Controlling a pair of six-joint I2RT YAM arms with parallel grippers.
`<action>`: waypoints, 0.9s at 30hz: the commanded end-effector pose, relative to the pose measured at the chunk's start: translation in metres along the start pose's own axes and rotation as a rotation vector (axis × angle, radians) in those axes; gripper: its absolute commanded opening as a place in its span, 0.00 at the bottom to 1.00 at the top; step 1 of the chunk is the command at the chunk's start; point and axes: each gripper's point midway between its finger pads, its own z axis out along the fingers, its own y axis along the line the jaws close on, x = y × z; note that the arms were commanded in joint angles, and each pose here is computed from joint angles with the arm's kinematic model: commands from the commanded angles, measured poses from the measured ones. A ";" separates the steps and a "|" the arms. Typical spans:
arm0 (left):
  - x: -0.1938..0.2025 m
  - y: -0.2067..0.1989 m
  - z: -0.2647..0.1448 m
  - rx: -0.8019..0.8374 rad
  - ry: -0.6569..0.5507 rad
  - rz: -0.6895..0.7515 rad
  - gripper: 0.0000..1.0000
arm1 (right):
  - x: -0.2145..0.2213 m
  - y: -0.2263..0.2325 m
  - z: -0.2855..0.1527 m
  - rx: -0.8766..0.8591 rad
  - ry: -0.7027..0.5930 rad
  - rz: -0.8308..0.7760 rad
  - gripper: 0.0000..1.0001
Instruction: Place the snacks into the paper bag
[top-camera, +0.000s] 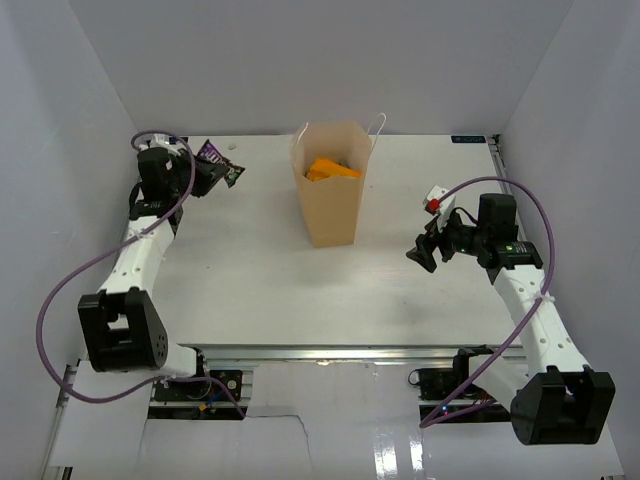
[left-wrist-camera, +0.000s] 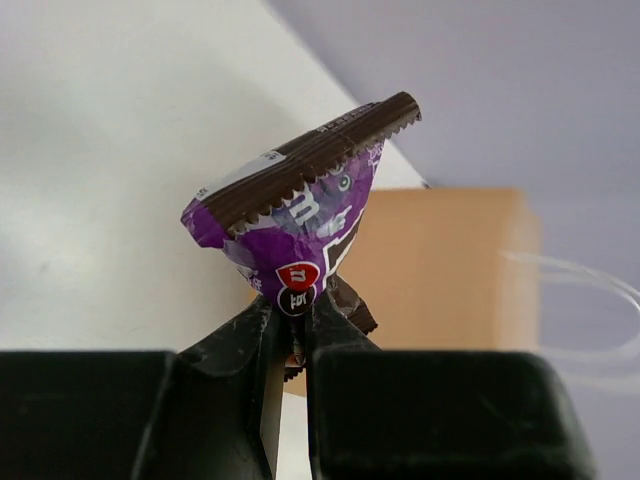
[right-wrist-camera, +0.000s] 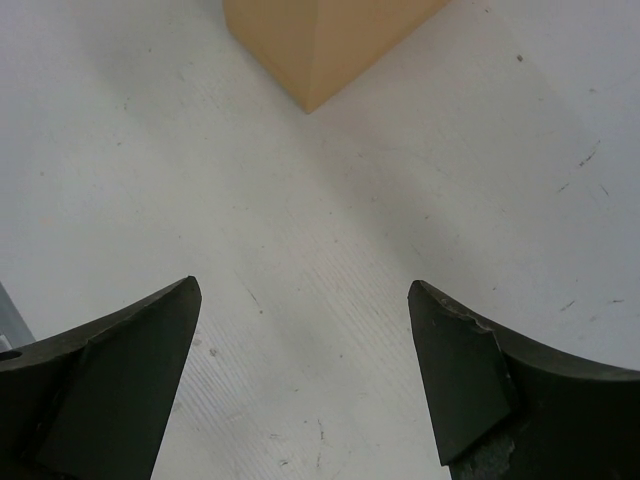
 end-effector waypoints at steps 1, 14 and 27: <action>0.007 -0.091 -0.044 0.354 -0.015 0.271 0.19 | -0.020 -0.001 -0.004 -0.021 -0.047 -0.019 0.90; 0.088 -0.264 -0.086 0.671 0.038 0.727 0.19 | -0.018 -0.002 -0.007 -0.007 -0.046 -0.009 0.91; 0.129 -0.274 0.013 0.424 0.041 0.917 0.22 | -0.015 -0.002 -0.012 0.020 -0.047 -0.006 0.91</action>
